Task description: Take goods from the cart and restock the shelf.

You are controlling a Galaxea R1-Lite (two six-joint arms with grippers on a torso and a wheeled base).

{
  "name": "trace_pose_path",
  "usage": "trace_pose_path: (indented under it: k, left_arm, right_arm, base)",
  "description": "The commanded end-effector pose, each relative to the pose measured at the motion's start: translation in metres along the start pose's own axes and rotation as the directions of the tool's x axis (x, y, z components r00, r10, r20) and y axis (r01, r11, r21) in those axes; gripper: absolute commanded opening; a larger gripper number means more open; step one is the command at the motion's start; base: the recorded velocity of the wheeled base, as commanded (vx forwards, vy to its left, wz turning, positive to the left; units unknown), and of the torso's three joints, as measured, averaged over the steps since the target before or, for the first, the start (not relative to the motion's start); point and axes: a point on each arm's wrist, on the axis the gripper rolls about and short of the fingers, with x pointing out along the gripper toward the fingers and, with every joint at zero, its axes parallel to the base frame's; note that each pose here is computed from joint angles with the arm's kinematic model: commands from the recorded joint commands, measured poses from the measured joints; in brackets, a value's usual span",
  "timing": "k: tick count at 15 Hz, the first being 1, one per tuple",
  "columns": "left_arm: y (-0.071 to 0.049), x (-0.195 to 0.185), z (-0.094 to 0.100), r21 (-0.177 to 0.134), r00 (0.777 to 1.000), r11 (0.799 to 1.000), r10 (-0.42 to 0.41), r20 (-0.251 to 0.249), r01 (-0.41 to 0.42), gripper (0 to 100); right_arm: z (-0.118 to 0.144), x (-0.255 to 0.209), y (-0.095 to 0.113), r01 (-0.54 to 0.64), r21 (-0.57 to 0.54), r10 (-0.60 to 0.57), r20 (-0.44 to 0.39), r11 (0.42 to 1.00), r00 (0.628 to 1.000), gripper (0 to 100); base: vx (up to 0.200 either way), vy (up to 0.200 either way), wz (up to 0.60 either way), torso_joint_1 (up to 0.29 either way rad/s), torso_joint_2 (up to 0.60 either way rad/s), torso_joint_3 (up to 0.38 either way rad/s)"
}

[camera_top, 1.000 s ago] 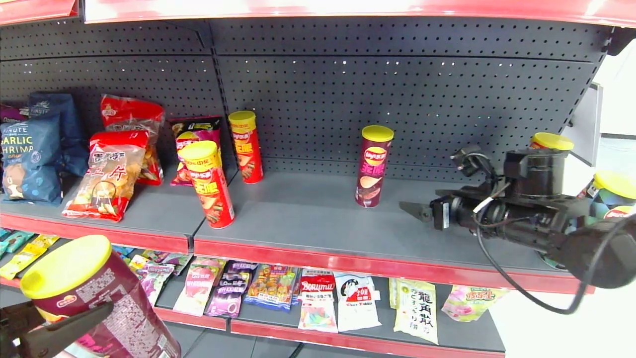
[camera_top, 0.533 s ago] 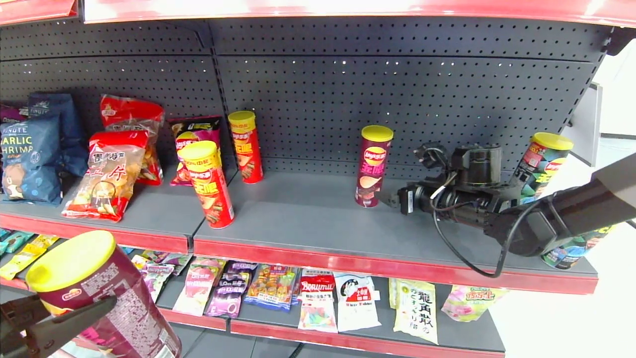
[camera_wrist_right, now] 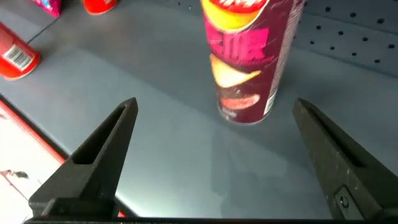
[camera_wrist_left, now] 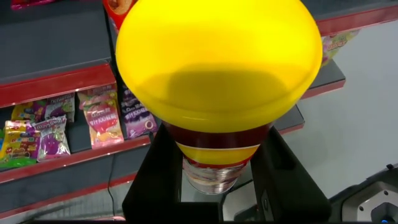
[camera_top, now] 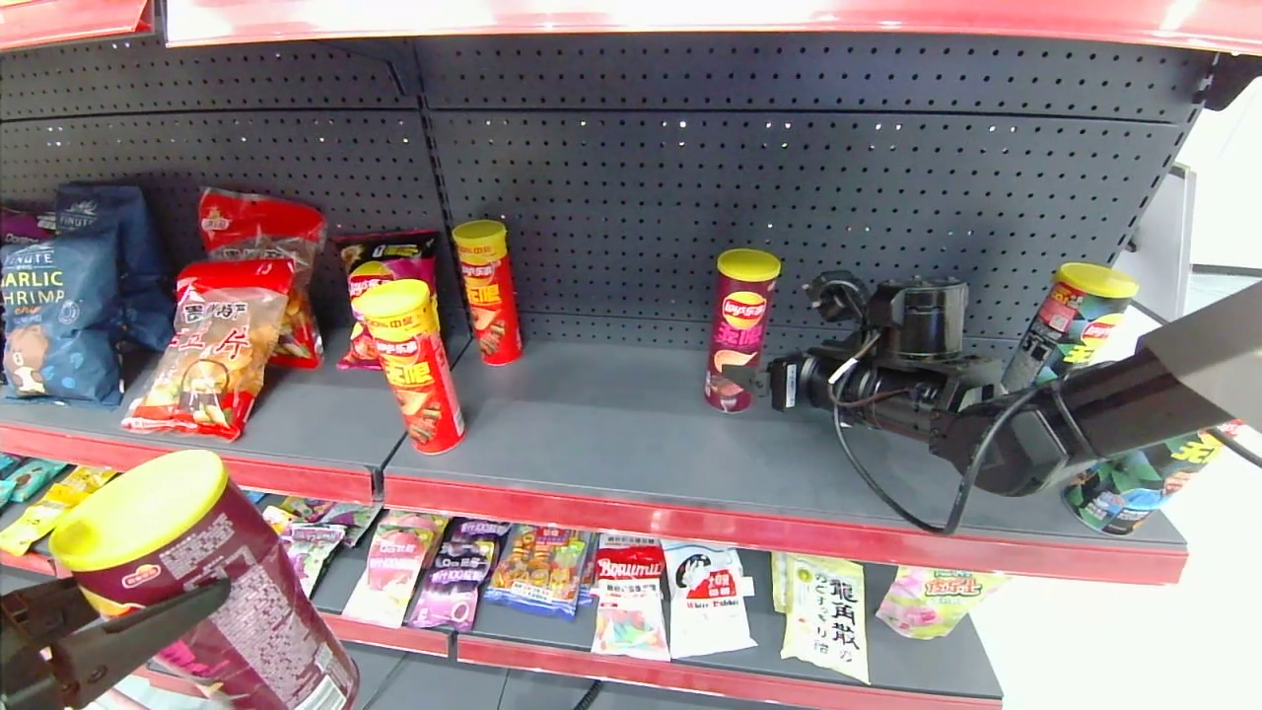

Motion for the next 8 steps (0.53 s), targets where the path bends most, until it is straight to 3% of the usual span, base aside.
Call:
trace_pose_path:
  k: [1, 8]
  left_arm:
    - [0.0, 0.0, 0.0, 0.001, 1.0, 1.0, -0.002, 0.0, 0.002, 0]
    - [0.0, -0.001, 0.001, 0.002, 1.0, 1.0, 0.002, 0.005, -0.002, 0]
  right_arm:
    - [0.004, 0.002, 0.0, 0.006, 0.006, -0.006, 0.017, 1.0, 1.0, 100]
    - [0.015, 0.024, -0.002, 0.049, 0.015, -0.05, 0.071, 0.999, 0.996, 100]
  base:
    - [0.0, 0.0, 0.0, 0.0, 0.0, 0.0]
    - [0.0, 0.0, 0.0, 0.0, 0.0, 0.0]
